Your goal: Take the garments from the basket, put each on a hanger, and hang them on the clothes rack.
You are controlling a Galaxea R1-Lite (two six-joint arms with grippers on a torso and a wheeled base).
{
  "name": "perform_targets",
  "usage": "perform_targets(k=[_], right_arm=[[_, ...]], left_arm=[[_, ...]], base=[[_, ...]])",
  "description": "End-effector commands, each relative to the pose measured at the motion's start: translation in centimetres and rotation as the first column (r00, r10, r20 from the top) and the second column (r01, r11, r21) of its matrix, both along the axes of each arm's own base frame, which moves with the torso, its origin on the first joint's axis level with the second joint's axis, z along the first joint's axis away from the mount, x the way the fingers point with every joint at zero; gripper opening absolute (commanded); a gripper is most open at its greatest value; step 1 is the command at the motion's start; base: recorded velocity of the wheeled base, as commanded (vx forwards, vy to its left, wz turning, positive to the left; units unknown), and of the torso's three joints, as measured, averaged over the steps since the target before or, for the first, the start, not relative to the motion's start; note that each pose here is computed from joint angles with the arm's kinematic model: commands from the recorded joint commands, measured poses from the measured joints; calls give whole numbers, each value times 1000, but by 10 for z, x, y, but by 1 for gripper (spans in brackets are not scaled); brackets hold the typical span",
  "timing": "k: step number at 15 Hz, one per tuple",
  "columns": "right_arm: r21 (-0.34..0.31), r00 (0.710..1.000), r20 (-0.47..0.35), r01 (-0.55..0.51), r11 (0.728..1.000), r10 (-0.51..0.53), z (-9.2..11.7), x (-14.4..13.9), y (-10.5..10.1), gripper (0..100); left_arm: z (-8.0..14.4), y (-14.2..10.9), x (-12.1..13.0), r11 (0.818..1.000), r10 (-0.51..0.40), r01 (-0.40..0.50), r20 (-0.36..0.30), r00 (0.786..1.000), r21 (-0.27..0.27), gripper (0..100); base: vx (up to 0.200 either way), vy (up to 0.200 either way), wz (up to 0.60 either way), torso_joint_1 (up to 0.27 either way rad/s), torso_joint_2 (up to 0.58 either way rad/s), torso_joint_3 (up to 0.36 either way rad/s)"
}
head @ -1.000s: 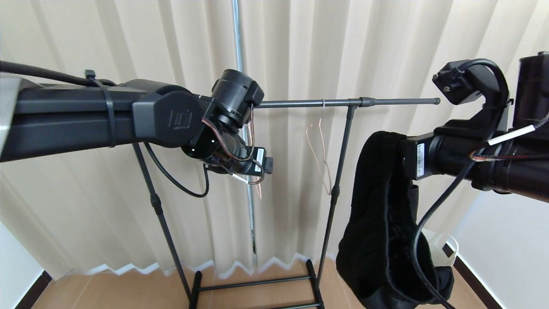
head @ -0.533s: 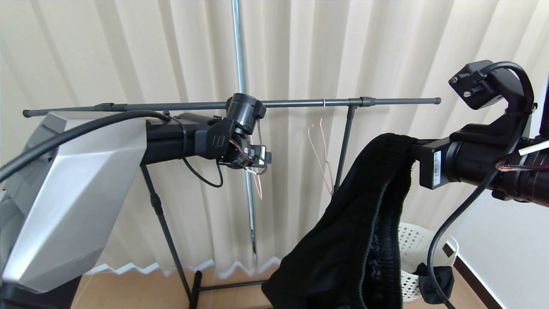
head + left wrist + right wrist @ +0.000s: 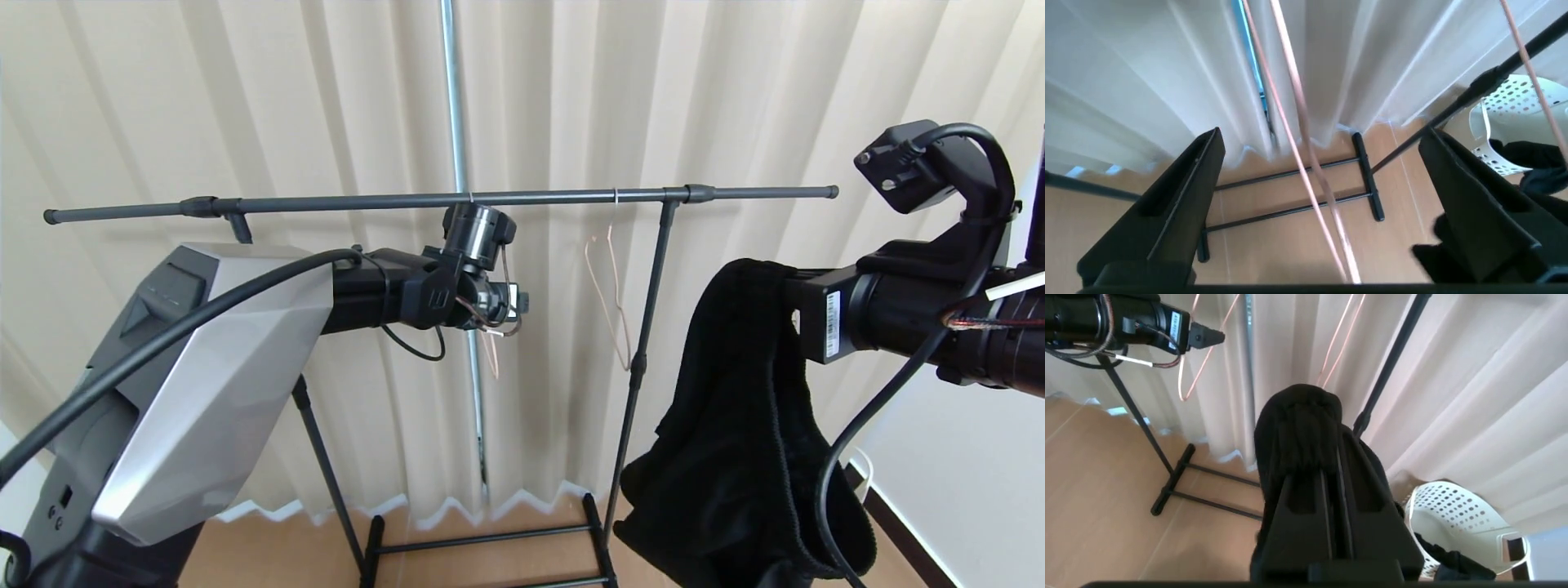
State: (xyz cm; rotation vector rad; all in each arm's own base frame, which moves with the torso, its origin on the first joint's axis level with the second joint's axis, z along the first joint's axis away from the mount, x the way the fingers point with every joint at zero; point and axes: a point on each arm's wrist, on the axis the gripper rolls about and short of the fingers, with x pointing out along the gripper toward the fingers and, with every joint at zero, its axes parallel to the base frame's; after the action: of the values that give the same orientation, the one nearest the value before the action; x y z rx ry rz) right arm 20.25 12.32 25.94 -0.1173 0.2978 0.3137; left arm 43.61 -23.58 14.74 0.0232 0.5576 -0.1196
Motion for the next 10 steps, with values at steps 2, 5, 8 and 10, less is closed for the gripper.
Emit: perform_targets(k=[2,5,8,10], right_arm=[[-6,1000,-10,-1,1000,1,-3,1,1,0],[1,1000,-1,-2,1000,2,-4,2,1,0],[-9,1000,28,-11,1000,11,-8,2,2,0],[-11,999,31,-10,1000,11,-10,2,2,0]], left_arm=[[-15,-1,5,1000,2,-1,-20,1000,16,100],[-30,2,11,999,14,-12,-44,999,32,100],[-31,1,11,999,14,-13,-44,999,37,0],[-29,2,11,999,12,-10,-41,999,42,0]], base=[[0,0,0,0,0,0],[0,0,0,0,0,0],[0,0,0,0,0,0],[0,0,0,0,0,0]])
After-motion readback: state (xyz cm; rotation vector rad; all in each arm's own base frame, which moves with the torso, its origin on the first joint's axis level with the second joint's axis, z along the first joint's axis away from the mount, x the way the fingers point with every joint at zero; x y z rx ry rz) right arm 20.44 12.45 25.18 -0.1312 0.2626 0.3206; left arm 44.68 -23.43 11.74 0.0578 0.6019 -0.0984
